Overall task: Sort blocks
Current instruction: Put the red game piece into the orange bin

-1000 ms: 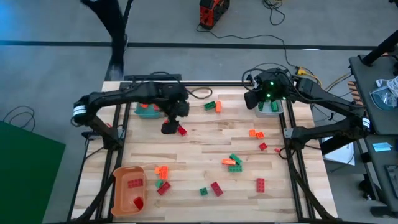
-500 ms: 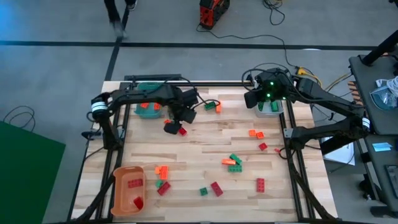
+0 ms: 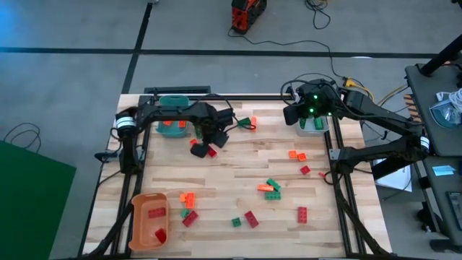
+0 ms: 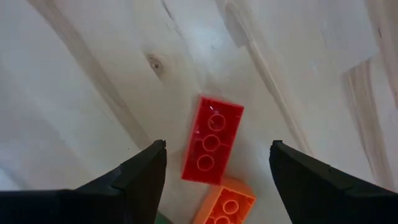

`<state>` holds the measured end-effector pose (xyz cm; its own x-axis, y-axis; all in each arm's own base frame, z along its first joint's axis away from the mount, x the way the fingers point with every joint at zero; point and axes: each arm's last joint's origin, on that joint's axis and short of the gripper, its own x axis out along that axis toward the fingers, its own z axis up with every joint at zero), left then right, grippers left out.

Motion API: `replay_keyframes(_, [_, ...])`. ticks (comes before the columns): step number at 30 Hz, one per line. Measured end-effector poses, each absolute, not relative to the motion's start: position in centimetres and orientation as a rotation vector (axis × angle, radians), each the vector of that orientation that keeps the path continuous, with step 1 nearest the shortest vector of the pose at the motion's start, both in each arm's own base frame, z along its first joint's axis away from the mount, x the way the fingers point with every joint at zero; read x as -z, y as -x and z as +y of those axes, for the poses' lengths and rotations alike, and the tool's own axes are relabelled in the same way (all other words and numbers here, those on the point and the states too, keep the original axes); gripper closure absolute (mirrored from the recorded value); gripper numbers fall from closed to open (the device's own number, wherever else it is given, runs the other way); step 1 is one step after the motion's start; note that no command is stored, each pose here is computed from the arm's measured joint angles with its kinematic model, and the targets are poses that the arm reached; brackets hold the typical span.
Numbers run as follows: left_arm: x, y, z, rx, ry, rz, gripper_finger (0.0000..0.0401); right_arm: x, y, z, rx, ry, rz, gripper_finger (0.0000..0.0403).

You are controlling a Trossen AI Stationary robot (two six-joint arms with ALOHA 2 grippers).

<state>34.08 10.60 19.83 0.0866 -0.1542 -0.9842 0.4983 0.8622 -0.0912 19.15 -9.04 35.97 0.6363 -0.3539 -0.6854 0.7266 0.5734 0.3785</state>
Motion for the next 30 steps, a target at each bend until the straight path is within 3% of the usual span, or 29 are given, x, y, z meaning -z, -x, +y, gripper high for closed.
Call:
replay_keyframes(20, [-13.8,-33.1,10.4,0.409,-0.388,1.386,0.0122,-36.0,-19.2,-9.1,0.684,-0.714,0.582,0.0374])
replay_keyframes(30, [-13.8,-33.2,10.5,0.380,-0.365,1.376,0.0171,-36.0,-19.2,-9.1,0.689,-0.730,0.578,0.0374])
